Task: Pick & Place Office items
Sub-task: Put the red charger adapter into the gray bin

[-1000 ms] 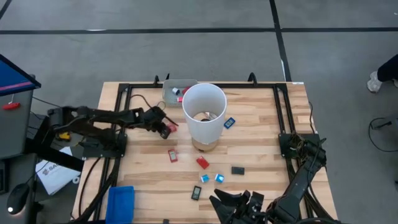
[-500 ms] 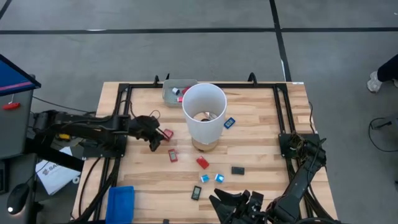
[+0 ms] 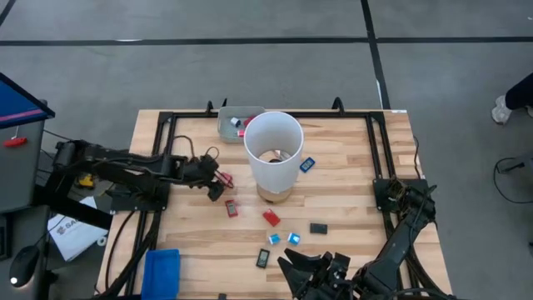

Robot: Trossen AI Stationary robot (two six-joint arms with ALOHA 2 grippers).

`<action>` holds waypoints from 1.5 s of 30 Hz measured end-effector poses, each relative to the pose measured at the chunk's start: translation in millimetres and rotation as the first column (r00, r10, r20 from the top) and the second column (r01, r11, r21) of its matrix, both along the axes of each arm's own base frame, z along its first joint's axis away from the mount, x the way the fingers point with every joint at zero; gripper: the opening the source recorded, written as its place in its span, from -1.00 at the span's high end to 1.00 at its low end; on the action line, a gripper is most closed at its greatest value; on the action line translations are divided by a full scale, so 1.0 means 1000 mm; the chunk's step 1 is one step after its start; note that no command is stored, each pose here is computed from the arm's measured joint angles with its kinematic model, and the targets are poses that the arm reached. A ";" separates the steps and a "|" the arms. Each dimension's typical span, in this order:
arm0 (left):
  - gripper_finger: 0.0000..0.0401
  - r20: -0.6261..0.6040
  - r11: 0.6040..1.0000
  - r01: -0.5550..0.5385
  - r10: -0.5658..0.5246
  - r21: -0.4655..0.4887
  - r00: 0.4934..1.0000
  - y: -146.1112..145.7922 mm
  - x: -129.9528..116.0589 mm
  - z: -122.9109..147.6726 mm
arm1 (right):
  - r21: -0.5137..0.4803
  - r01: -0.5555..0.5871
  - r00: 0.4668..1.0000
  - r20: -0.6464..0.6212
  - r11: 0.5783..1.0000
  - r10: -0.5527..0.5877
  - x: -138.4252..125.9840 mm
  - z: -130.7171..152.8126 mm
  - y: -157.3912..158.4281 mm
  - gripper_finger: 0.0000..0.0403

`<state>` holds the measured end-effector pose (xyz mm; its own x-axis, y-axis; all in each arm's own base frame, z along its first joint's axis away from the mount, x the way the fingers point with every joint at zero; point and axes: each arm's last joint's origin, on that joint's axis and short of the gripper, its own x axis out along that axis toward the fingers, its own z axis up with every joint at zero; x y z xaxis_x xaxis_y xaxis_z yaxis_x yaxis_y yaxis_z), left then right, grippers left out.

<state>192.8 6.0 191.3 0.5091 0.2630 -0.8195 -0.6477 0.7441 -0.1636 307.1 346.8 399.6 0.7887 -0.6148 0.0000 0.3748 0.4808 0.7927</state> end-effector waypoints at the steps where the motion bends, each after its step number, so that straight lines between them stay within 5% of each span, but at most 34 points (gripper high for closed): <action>1: -0.50 -0.012 0.999 -0.016 0.016 -0.030 1.000 0.001 0.004 -0.001 | 0.002 0.000 1.000 0.002 1.000 0.000 0.000 0.000 0.000 0.09; 5: -0.64 -0.062 0.986 -0.121 0.114 -0.114 0.992 0.005 0.015 -0.008 | 0.004 -0.002 1.000 0.003 1.000 0.002 -0.001 0.000 0.000 0.09; 14: -0.85 -0.133 0.979 -0.189 0.178 -0.076 0.975 0.007 0.024 -0.026 | -0.004 -0.001 1.000 -0.003 1.000 0.001 0.000 0.000 0.000 0.09; 26: -0.82 -0.157 0.979 -0.201 0.193 -0.037 0.969 0.009 0.034 -0.042 | -0.001 -0.001 1.000 -0.001 1.000 0.001 0.000 0.000 0.000 0.09; 36: -0.60 -0.237 0.979 -0.201 0.188 -0.033 0.953 0.009 0.038 -0.061 | -0.001 -0.001 1.000 -0.001 1.000 0.001 0.000 0.001 0.000 0.09; 45: -0.01 -0.227 0.978 -0.206 0.196 -0.022 0.954 0.011 0.038 -0.060 | -0.001 -0.001 1.000 -0.001 1.000 0.001 0.000 0.001 0.000 0.09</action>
<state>230.9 16.6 131.6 0.2533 0.3012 -0.9193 -0.8069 0.5900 -0.0290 306.8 346.9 400.4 0.7893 -0.6140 0.0001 0.3749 0.4820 0.7919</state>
